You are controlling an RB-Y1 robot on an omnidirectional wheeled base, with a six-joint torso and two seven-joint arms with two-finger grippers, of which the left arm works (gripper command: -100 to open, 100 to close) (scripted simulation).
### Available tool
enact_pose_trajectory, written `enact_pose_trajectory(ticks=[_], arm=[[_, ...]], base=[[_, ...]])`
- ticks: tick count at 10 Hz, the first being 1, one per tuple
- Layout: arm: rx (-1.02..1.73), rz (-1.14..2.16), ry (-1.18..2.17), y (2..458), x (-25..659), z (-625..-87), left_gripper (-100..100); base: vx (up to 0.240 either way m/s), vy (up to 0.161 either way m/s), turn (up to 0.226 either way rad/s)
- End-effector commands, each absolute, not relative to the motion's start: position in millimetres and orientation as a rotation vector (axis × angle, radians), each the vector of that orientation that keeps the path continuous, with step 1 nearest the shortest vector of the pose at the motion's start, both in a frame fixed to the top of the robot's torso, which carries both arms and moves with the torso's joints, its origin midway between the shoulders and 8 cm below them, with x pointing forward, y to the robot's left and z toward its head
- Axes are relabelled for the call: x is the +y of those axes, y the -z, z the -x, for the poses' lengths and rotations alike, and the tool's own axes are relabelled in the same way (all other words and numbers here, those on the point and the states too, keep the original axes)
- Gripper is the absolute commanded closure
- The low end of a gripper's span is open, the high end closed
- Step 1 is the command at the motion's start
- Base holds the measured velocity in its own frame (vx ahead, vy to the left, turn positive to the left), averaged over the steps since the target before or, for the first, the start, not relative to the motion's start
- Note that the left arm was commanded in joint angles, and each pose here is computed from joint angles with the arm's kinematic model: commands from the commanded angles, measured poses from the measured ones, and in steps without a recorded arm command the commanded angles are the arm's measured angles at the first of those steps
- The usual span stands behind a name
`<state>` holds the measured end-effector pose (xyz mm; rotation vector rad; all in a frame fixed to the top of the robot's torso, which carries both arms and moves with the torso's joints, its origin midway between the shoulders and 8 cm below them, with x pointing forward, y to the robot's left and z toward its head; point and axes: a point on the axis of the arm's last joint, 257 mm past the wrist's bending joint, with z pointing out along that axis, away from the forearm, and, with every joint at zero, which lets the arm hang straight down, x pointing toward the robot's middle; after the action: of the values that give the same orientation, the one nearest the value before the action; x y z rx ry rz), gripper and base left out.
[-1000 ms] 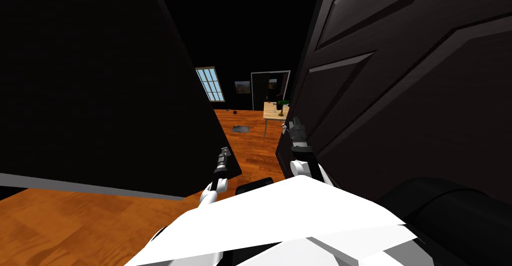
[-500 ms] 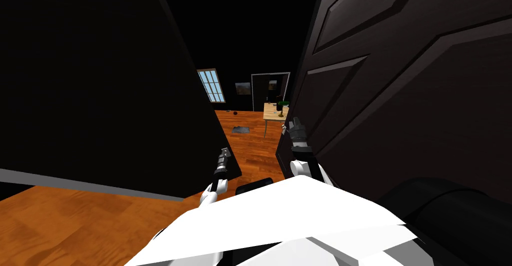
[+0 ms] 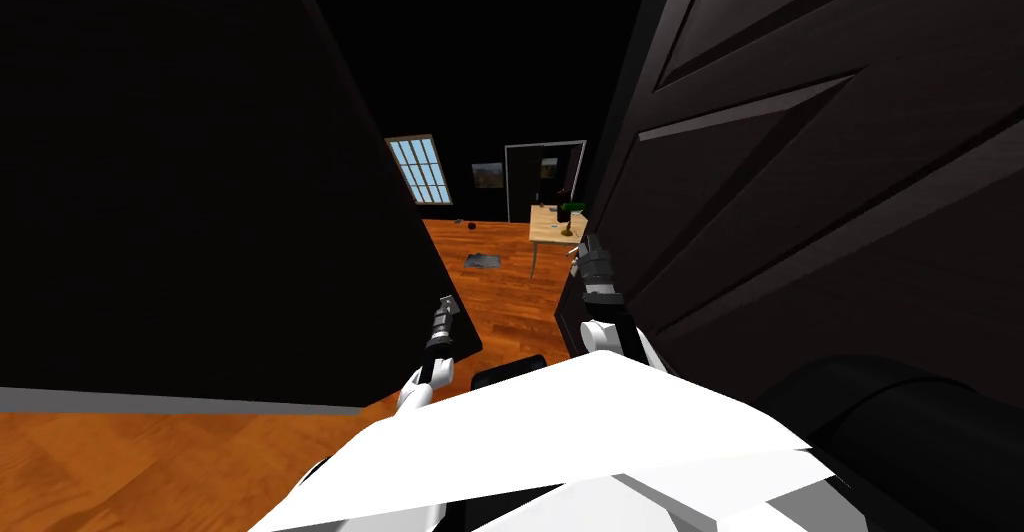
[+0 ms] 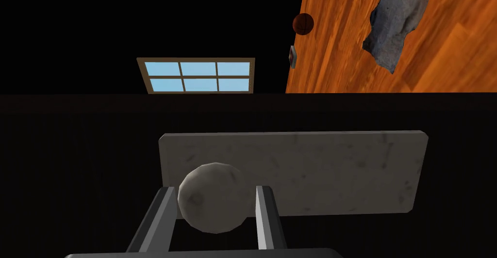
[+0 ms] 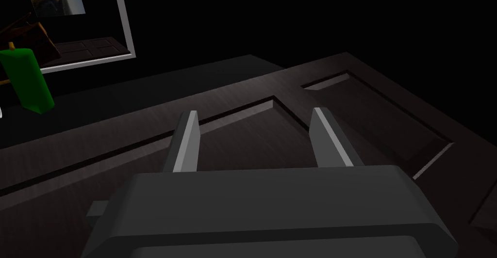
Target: Push the door open
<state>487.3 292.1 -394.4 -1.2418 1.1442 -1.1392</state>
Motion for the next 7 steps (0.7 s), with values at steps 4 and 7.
enact_pose_trajectory(ticks=[4,7], arm=[[1.105,1.263,1.096,393.6,320.1,-484.0,100],[1.086,1.274,1.078,393.6,331.6,-481.9,100]], base=[[0.203,-0.044,0.072],[0.171,-0.052,0.074]])
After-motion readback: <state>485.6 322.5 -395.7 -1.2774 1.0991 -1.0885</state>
